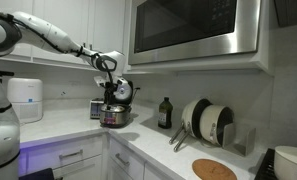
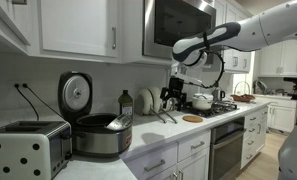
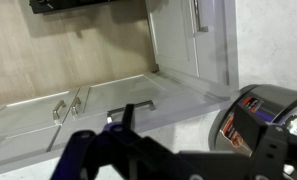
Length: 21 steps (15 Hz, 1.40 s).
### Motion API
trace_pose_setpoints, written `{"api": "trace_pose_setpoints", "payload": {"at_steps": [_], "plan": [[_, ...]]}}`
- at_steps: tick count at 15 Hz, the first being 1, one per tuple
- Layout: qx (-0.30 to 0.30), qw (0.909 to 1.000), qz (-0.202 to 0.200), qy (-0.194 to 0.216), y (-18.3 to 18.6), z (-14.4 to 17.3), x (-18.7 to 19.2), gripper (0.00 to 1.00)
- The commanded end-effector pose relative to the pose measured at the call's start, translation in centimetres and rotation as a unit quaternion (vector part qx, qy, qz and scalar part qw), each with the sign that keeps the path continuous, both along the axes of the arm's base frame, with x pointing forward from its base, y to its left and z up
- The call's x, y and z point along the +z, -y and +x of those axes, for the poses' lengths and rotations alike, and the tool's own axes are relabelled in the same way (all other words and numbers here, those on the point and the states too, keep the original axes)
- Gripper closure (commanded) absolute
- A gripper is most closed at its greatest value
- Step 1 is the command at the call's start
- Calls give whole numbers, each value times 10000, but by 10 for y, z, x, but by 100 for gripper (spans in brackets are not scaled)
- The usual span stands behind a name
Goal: Close the cooker
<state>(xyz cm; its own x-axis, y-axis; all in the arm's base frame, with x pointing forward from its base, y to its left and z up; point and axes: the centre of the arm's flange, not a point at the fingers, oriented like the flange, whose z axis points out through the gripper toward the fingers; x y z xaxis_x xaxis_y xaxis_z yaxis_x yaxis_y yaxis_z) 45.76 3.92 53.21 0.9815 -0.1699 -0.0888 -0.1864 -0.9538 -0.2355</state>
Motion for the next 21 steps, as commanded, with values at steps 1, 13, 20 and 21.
{"api": "trace_pose_setpoints", "payload": {"at_steps": [1, 13, 20, 21], "plan": [[533, 9986, -37, 45, -36, -7, 0, 0], [2653, 9575, -158, 1117, -174, -39, 26, 0], [3078, 9181, 99, 2494, -234, -36, 50, 0], [3070, 9112, 91, 2746, -243, -33, 55, 0]]}}
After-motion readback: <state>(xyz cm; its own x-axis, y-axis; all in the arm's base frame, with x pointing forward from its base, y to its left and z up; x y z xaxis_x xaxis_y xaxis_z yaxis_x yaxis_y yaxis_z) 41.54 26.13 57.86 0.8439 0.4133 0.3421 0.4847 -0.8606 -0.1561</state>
